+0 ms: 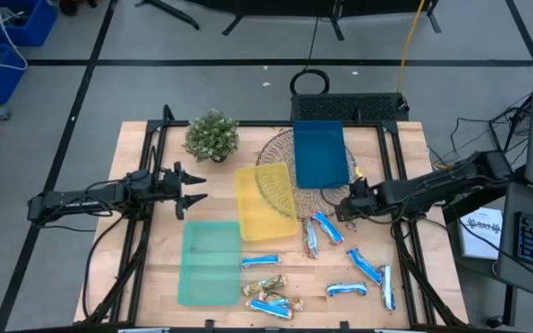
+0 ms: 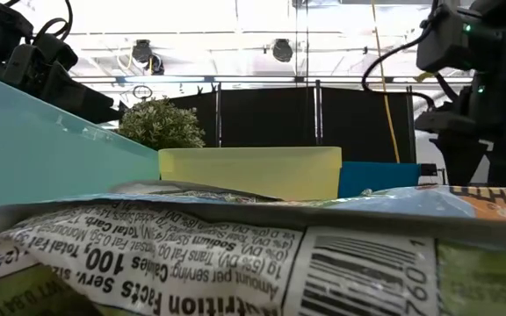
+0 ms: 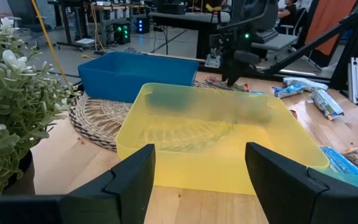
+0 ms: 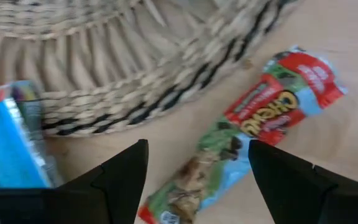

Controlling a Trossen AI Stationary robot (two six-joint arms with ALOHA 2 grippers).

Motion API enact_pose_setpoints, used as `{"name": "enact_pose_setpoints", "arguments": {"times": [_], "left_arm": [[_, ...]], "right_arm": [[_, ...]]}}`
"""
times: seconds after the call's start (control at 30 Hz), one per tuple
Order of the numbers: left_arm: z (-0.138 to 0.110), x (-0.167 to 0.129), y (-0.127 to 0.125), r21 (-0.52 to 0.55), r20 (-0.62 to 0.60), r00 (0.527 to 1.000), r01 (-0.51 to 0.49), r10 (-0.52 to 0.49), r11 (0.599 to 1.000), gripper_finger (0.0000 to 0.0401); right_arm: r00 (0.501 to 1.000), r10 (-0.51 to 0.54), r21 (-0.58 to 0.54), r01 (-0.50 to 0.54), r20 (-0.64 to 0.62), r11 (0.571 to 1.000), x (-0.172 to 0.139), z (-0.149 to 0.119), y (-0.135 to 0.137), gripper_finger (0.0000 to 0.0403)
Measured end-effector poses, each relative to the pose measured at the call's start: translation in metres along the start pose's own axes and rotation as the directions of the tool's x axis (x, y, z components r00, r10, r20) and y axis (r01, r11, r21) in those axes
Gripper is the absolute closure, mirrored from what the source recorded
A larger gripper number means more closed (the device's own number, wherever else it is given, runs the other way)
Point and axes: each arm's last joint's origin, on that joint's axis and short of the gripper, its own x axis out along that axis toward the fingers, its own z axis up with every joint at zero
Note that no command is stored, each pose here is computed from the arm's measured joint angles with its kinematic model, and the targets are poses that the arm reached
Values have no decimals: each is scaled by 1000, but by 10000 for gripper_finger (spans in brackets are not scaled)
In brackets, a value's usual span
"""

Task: Pick and place Granola Bars by type
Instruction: Put the red granola bar into the blue bin

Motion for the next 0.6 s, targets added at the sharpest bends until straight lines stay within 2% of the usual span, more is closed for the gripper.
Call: {"name": "enact_pose_setpoints", "arguments": {"times": [0.43, 0.6], "left_arm": [[0, 0, 0, 6, 0, 1000, 0, 0, 1000, 146], [0, 0, 0, 6, 0, 1000, 0, 0, 1000, 146]], "right_arm": [[997, -74, 47, 74, -9, 996, 8, -2, 0, 139], [997, -79, 44, 79, -11, 996, 8, -2, -1, 177]]}}
